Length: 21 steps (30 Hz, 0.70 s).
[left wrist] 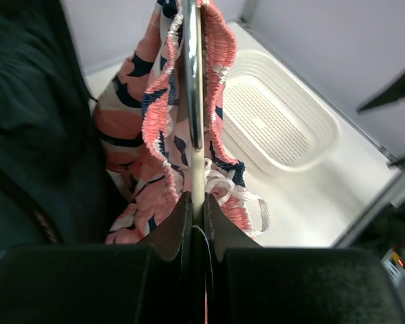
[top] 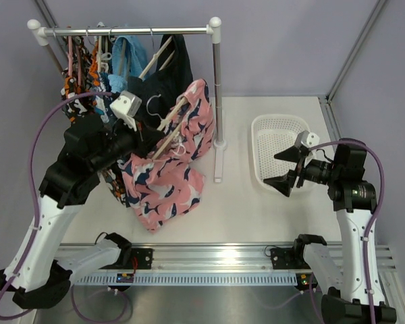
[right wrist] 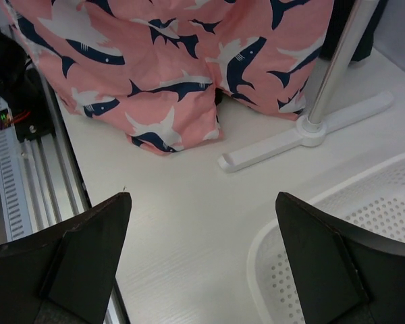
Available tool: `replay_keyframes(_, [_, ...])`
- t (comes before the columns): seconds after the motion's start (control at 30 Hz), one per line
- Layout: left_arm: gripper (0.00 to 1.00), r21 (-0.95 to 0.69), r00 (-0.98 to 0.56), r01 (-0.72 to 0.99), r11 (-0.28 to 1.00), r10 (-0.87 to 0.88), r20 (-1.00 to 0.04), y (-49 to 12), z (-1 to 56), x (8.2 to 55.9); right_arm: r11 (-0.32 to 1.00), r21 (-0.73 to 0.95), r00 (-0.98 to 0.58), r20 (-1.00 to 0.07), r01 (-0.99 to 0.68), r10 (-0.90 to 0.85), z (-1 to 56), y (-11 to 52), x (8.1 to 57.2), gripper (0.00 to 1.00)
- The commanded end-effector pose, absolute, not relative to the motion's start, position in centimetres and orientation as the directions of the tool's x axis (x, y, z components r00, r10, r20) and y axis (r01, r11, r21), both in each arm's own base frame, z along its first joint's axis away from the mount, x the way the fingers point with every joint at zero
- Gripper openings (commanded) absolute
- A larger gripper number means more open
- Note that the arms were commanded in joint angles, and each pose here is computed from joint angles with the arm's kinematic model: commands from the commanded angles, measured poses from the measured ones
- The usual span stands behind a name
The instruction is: Remove the shorts from the hanger
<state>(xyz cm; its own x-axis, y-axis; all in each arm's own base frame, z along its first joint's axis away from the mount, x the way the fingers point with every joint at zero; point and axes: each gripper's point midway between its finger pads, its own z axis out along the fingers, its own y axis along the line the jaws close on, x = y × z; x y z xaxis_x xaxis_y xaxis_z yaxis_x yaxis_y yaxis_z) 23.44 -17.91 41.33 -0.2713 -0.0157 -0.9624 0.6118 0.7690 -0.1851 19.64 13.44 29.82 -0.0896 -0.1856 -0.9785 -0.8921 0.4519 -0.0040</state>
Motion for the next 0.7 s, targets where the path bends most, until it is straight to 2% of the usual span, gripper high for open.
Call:
replay_keyframes(0.0, [0.0, -0.172, -0.232, 0.768, 0.617, 0.017, -0.973, -19.9, 41.6, 20.3, 0.301, -0.282, 0.214, -0.947, -0.911, -0.24, 34.5, 14.4, 17.4, 0.98])
replay_keyframes(0.03, [0.0, -0.169, -0.226, 0.784, 0.597, 0.022, -0.974, -19.9, 41.5, 19.6, 0.29, -0.284, 0.216, -0.945, -0.914, -0.245, 34.8, 14.4, 16.8, 0.98])
replay_keyframes(0.17, [0.0, -0.181, -0.238, 0.848, 0.499, 0.053, -0.97, -21.0, 40.1, 17.6, 0.216, -0.448, 0.393, -0.884, -0.868, -0.253, 39.2, 14.8, 15.7, 0.99])
replay_keyframes(0.27, [0.0, -0.196, -0.253, 0.883, 0.426, 0.081, -0.964, -21.8, 39.3, 16.0, 0.212, -0.474, 0.424, -0.873, -0.855, -0.242, 42.0, 14.8, 16.3, 0.99])
replay_keyframes(0.37, [0.0, -0.191, -0.243, 0.913, 0.36, 0.104, -0.964, -22.6, 39.0, 14.5, 0.218, -0.455, 0.408, -0.884, -0.864, -0.229, 43.8, 14.8, 17.6, 0.99])
replay_keyframes(0.47, [0.0, -0.181, -0.228, 0.931, 0.318, 0.117, -0.966, -23.2, 38.9, 13.5, 0.205, -0.353, 0.317, -0.929, -0.913, -0.189, 44.0, 15.1, 18.9, 0.99])
replay_keyframes(0.67, [0.0, -0.195, -0.228, 0.951, 0.241, 0.119, -0.966, -23.9, 39.2, 11.7, 0.203, -0.26, 0.219, -0.955, -0.944, -0.202, 42.1, 15.4, 20.7, 0.99])
